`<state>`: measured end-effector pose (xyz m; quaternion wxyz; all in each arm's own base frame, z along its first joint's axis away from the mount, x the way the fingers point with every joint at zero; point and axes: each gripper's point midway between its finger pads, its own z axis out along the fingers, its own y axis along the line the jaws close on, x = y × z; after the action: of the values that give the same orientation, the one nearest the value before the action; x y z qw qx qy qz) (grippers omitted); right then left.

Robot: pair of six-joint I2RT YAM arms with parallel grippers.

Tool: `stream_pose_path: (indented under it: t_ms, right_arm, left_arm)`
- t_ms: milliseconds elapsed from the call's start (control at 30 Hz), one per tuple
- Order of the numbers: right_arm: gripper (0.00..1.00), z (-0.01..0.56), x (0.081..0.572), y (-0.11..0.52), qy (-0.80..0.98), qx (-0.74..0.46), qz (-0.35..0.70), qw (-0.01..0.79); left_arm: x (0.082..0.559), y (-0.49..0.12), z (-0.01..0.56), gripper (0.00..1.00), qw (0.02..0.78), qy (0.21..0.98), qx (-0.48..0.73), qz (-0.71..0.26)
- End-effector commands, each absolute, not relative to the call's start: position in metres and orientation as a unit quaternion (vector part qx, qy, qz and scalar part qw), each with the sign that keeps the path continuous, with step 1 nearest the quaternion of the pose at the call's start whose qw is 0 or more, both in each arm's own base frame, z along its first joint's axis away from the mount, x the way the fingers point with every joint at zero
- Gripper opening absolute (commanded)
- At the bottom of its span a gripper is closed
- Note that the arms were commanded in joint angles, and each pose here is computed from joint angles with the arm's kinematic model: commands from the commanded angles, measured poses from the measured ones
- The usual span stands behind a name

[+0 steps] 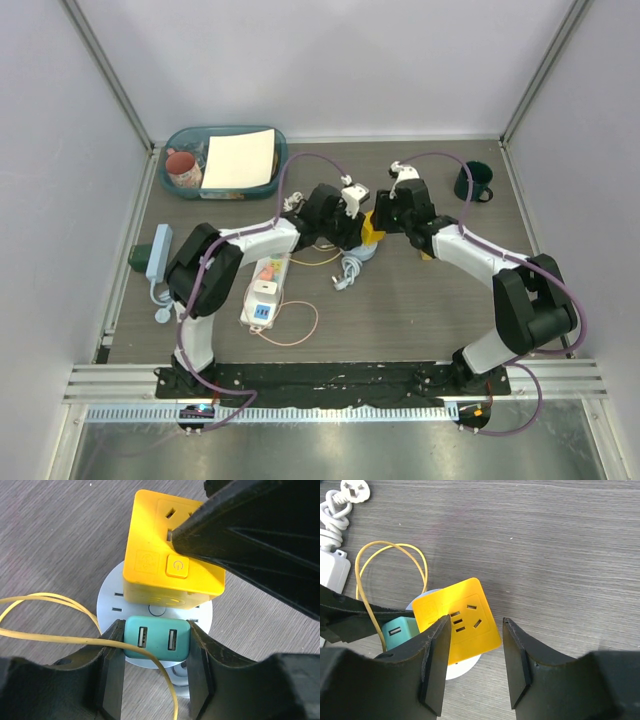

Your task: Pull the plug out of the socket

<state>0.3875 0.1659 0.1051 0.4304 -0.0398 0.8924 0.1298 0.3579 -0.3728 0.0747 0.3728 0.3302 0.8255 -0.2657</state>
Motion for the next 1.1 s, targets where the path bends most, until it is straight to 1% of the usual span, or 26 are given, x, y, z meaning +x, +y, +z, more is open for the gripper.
stream_pose_path:
  t_ms: [0,67,100,167,267,300,333,433,467,567,700,800,1067]
  right_arm:
    - [0.48,0.036,0.332,0.121,0.951,-0.058,0.029,0.301]
    - [0.48,0.036,0.333,0.12,0.952,-0.057,0.026,0.301]
    - [0.48,0.036,0.334,0.12,0.952,-0.056,0.025,0.301]
    - [0.48,0.037,0.334,0.119,0.951,-0.056,0.024,0.302]
    - [0.48,0.044,0.338,0.124,0.949,-0.051,0.036,0.309]
    - [0.5,0.05,0.34,0.127,0.947,-0.05,0.043,0.314]
    - [0.55,0.057,0.341,0.133,0.945,-0.049,0.064,0.316]
    - [0.61,0.098,0.354,0.14,0.927,-0.035,0.113,0.355]
    - [0.63,0.114,0.357,0.151,0.92,-0.044,0.145,0.362]
    - [0.68,0.126,0.36,0.16,0.919,-0.064,0.163,0.354]
    - [0.72,0.119,0.356,0.173,0.919,-0.084,0.195,0.332]
    - [0.75,0.122,0.362,0.178,0.912,-0.085,0.207,0.342]
    - [0.79,0.118,0.385,0.182,0.911,-0.126,0.186,0.345]
  left_arm:
    - [0.398,-0.384,0.133,0.0,0.426,0.803,0.306,-0.283]
    - [0.388,-0.381,0.126,0.0,0.423,0.805,0.308,-0.279]
    - [0.377,-0.373,0.104,0.0,0.419,0.809,0.307,-0.274]
    - [0.375,-0.361,0.092,0.0,0.43,0.811,0.297,-0.263]
    - [0.373,-0.359,0.08,0.0,0.406,0.82,0.306,-0.264]
    - [0.372,-0.364,0.08,0.0,0.399,0.82,0.311,-0.268]
    - [0.371,-0.366,0.08,0.0,0.397,0.818,0.313,-0.273]
    - [0.368,-0.37,0.08,0.0,0.406,0.812,0.307,-0.286]
    - [0.368,-0.371,0.079,0.0,0.406,0.812,0.307,-0.287]
    - [0.365,-0.371,0.071,0.0,0.398,0.814,0.31,-0.289]
    - [0.362,-0.372,0.07,0.0,0.396,0.811,0.311,-0.298]
    - [0.36,-0.372,0.07,0.0,0.396,0.808,0.317,-0.3]
    - [0.358,-0.374,0.071,0.0,0.395,0.803,0.327,-0.304]
